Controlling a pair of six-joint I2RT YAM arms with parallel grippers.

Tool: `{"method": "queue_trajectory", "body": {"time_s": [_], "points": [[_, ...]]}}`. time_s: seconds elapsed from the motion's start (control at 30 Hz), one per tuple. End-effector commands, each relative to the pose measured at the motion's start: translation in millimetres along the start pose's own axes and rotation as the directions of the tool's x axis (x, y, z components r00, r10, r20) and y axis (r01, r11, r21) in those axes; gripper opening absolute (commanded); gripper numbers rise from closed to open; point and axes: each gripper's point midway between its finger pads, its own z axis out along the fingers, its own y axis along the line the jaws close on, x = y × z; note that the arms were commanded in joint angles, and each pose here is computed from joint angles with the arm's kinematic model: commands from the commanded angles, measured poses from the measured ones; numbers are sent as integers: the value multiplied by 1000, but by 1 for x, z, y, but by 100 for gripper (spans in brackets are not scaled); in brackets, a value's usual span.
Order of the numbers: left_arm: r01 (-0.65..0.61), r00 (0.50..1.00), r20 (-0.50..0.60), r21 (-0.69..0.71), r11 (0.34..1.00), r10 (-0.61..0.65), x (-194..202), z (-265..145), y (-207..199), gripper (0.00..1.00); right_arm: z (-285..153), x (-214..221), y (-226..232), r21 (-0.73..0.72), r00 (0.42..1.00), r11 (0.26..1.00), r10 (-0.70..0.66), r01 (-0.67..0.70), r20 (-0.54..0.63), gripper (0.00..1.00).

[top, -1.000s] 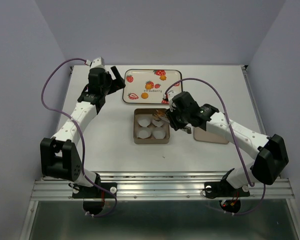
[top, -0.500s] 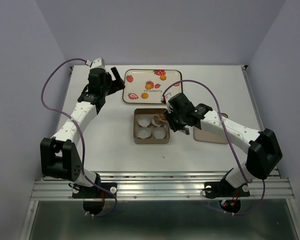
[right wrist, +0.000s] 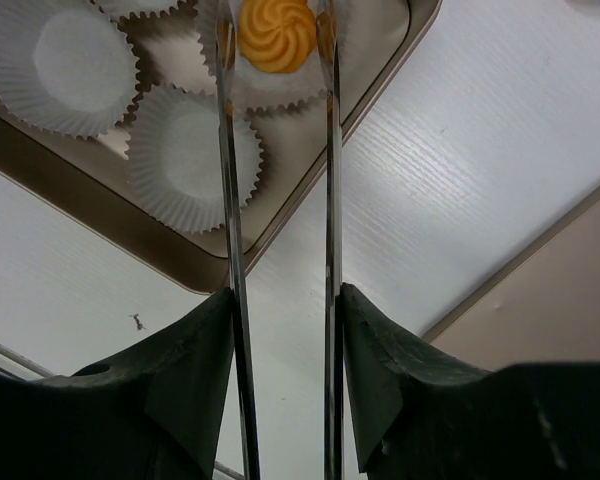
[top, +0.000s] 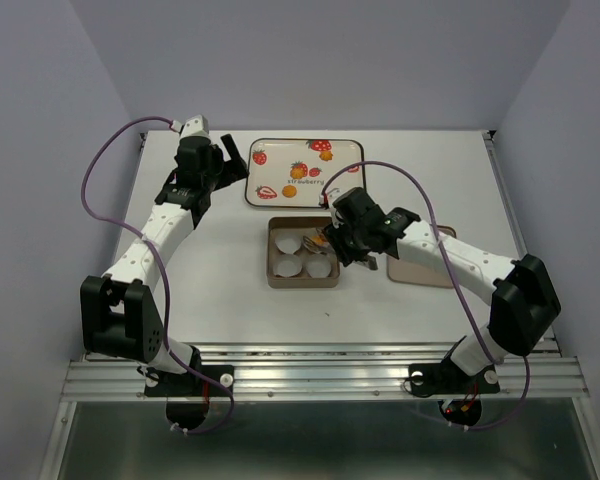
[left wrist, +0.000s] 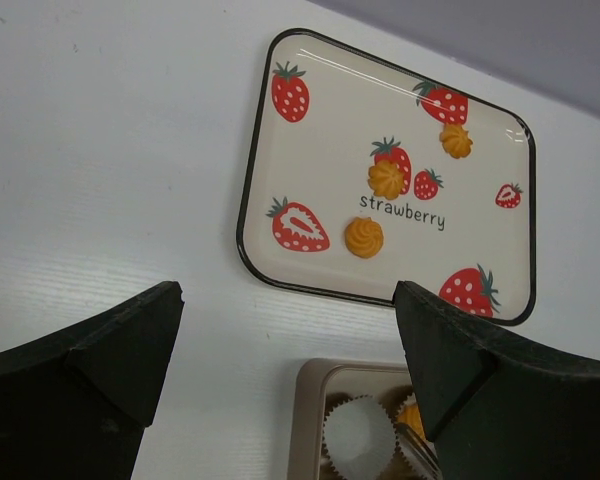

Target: Pack the cookies

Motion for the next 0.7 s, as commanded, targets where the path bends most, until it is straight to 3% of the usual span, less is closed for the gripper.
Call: {"method": "queue_trajectory", "body": {"time_s": [0.0, 0.47, 0.67], "points": [[-16, 997, 77, 30, 999, 14, -25, -18, -10, 99, -18, -31, 0, 10, 995, 1000, 15, -17, 99, 51], [-30, 994, 108, 3, 1000, 30, -34, -26, -6, 99, -61, -57, -3, -5, 978, 1000, 11, -10, 206, 51], [-32, 991, 132, -8, 999, 33, -43, -29, -6, 99, -99, -91, 1, -44, 930, 999, 7, 10, 367, 49]]}}
